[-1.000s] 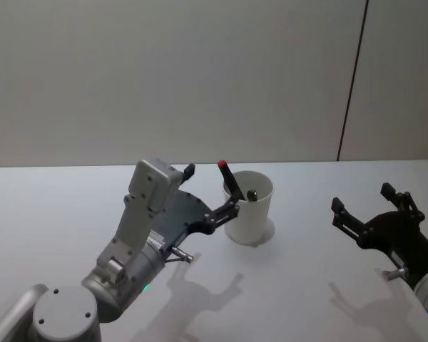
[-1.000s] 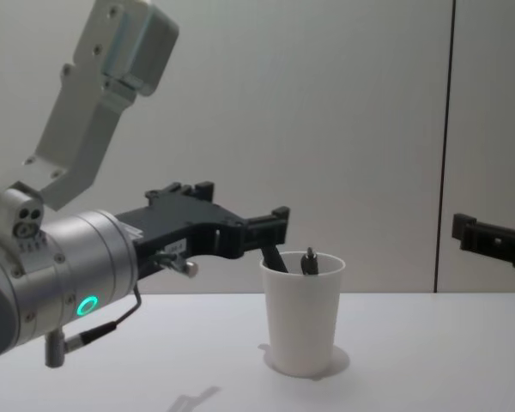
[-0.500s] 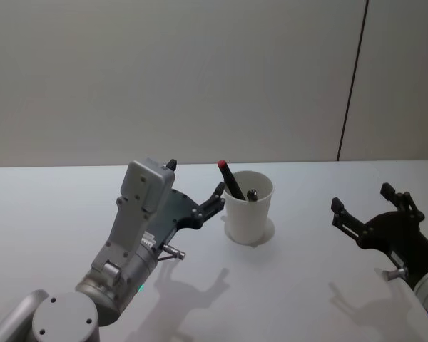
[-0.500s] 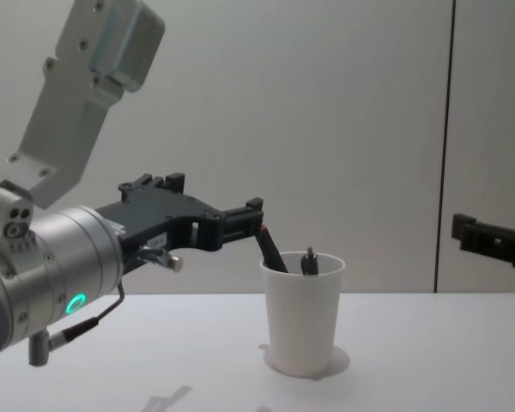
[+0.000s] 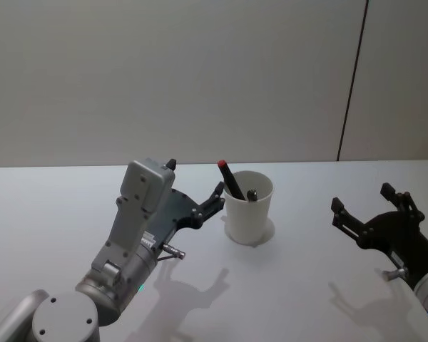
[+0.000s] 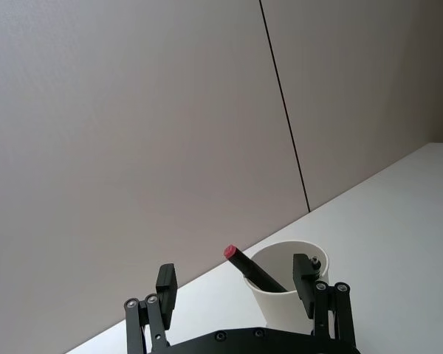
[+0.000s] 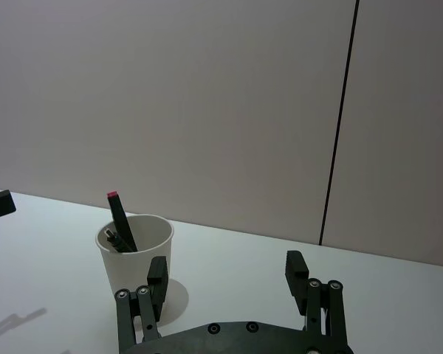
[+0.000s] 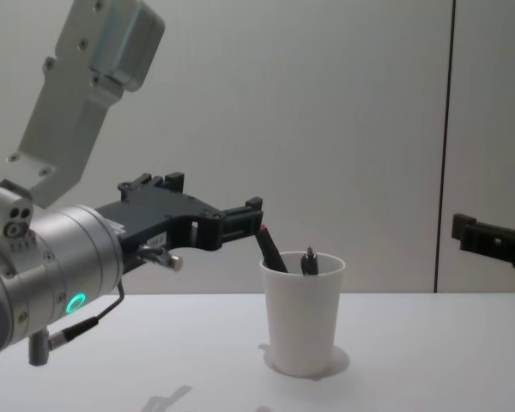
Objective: Place the pen into the pen holder.
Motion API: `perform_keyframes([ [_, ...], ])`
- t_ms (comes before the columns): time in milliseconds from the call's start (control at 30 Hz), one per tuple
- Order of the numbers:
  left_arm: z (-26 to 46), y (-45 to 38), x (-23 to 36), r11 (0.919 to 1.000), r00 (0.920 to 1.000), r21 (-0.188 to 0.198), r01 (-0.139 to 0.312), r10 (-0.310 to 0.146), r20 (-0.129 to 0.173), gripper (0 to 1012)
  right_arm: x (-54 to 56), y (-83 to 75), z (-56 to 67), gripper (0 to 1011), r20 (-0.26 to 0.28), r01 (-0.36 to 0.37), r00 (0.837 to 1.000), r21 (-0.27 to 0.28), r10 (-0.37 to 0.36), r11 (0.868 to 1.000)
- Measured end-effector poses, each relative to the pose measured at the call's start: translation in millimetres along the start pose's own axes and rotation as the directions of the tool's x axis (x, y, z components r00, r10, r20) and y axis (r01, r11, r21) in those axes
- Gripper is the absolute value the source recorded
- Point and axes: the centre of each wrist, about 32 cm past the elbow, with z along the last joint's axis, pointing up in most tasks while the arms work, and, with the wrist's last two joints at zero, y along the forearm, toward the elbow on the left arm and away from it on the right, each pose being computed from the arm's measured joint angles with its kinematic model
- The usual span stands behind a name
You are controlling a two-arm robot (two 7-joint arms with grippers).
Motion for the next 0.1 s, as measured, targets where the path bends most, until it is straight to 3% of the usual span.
perform_keyframes([
  [100, 0.1, -0.1, 0.1, 1.0, 1.0, 0.0, 0.0, 0.0, 0.0, 1002, 0.0, 0.0, 0.0, 1002, 0.0, 0.0, 1.0, 0.0, 0.0, 1.0],
])
